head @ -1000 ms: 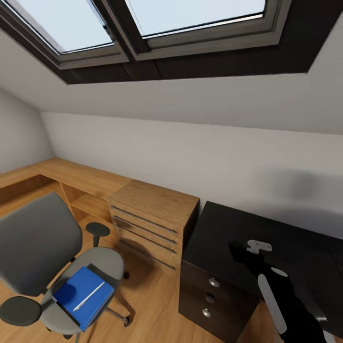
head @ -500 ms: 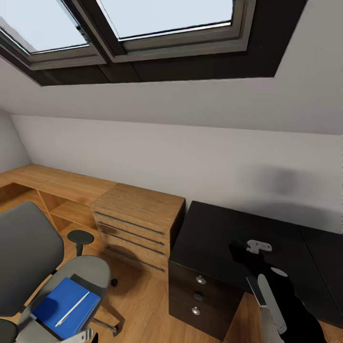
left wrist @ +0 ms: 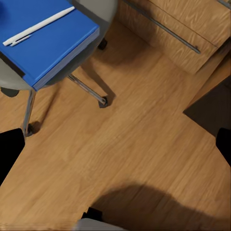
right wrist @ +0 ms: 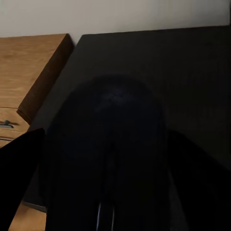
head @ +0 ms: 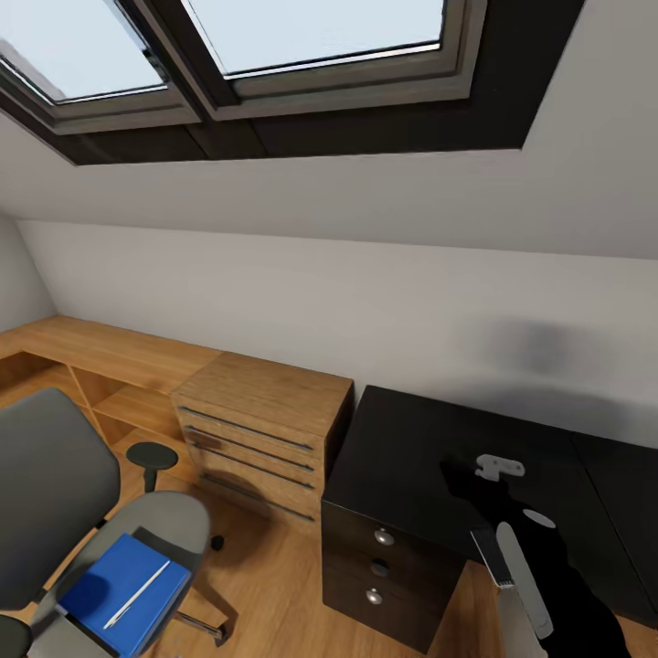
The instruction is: In the bedroom, organize the workspace by keeping the computer under the desk, ensuring the monitor is on the desk, placing the keyboard on the desk next to the monitor, placing the mouse on the desk next to the keyboard, moving the folder from the swivel chair onto the desk next to the mouse, stacking the notebook on top of the folder with the pen on top of the notebook, and positioning the swivel chair next to the desk.
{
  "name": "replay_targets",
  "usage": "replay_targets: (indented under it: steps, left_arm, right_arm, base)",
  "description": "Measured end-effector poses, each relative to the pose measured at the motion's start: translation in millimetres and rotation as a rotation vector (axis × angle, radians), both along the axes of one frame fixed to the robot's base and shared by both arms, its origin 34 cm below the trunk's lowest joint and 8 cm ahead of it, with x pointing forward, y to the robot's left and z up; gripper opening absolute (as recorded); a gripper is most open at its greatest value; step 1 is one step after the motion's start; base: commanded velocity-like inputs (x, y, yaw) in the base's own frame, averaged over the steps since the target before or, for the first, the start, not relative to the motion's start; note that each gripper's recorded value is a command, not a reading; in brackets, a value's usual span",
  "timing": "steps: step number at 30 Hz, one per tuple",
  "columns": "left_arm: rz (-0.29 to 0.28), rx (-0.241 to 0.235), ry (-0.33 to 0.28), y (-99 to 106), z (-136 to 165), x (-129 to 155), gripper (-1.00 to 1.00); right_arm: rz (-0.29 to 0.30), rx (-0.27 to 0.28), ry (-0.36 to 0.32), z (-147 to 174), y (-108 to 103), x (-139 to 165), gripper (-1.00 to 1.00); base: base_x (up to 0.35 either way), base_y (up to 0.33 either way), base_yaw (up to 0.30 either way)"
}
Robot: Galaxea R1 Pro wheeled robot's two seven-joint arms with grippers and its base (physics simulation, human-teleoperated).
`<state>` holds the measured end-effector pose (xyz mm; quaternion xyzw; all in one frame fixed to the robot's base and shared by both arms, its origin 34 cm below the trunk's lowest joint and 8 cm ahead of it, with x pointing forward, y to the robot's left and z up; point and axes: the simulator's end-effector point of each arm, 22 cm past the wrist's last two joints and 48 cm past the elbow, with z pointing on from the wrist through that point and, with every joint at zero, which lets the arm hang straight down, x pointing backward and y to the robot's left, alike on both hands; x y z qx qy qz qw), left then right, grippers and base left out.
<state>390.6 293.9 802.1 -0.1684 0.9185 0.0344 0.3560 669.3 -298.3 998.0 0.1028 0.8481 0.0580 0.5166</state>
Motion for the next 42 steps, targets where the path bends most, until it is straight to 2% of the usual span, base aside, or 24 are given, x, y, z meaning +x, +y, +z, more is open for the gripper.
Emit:
replay_targets:
  steps: [7, 19, 29, 42]
  left_arm:
    - [-0.002, -0.004, 0.016, -1.8, -5.8, -4.7, 1.0]
    - [-0.003, -0.005, 0.012, -2.0, -5.3, -4.7, 1.0]
    - [-0.005, -0.008, 0.015, -4.2, -6.6, -5.7, 1.0]
    - [-0.006, -0.009, 0.029, -5.6, -11.3, -10.0, 1.0]
  right_arm:
    - [-0.004, -0.004, -0.003, 1.9, -2.5, 0.2, -1.0]
    - [-0.049, 0.008, -0.013, 6.5, -22.1, -1.5, -1.0]
    - [-0.055, 0.009, -0.014, 7.4, -24.3, -1.9, -1.0]
    - [-0.06, 0.011, -0.018, 9.0, -25.9, -1.7, -1.0]
  base:
    - [-0.139, 0.045, -0.236]
    - [-0.033, 0.057, -0.276]
    - [0.0, 0.001, -0.272]
    - [0.0, 0.0, -0.027]
